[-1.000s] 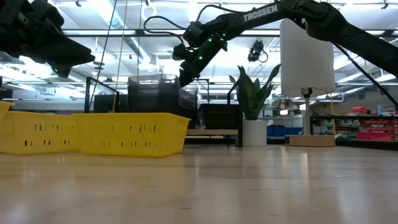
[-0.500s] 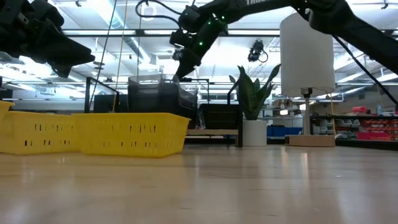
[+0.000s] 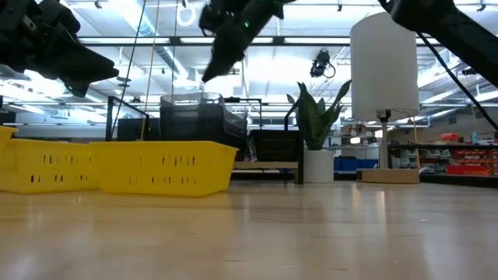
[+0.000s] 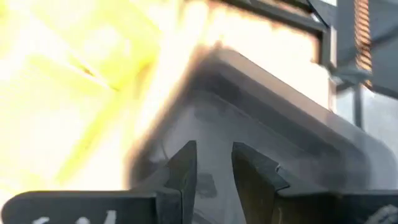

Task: Stack baskets on shelf by color
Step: Put the stacked transparent black bins on the shelf

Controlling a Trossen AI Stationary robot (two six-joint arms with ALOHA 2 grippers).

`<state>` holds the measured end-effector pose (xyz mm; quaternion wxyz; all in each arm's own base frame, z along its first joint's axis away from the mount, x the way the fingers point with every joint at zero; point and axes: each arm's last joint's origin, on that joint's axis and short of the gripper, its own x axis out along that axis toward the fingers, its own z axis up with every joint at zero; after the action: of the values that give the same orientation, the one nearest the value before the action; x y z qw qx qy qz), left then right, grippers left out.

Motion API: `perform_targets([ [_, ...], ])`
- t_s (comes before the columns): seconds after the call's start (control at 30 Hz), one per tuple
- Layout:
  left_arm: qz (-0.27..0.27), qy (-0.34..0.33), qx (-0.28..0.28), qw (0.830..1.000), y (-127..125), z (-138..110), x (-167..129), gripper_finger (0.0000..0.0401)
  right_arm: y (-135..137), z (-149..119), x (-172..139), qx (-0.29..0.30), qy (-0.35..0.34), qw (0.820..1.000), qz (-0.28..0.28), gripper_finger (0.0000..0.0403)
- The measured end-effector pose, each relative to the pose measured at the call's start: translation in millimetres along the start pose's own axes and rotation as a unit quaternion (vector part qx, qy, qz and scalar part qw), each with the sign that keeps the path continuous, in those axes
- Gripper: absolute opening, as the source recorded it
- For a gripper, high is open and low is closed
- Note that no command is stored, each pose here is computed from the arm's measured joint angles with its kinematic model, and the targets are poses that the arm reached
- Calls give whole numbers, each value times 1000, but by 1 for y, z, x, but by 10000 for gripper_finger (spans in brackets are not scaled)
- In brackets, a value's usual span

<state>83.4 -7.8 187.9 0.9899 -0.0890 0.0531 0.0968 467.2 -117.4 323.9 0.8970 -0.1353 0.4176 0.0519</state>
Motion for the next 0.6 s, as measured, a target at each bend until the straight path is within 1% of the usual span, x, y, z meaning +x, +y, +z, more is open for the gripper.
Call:
perform_targets([
  [0.17,0,0,0,1000,0,0,0,117,33,12,5,-25,6,999,32,106],
  [0.3,0,0,0,1000,0,0,0,117,51,16,7,-45,19,998,51,109],
  [0.4,0,0,0,1000,0,0,0,117,56,15,5,-45,34,996,62,120],
  [0.53,0,0,0,1000,0,0,0,117,56,8,3,-27,65,995,72,140],
  [0.6,0,0,0,1000,0,0,0,117,55,7,-2,-20,69,995,72,148],
])
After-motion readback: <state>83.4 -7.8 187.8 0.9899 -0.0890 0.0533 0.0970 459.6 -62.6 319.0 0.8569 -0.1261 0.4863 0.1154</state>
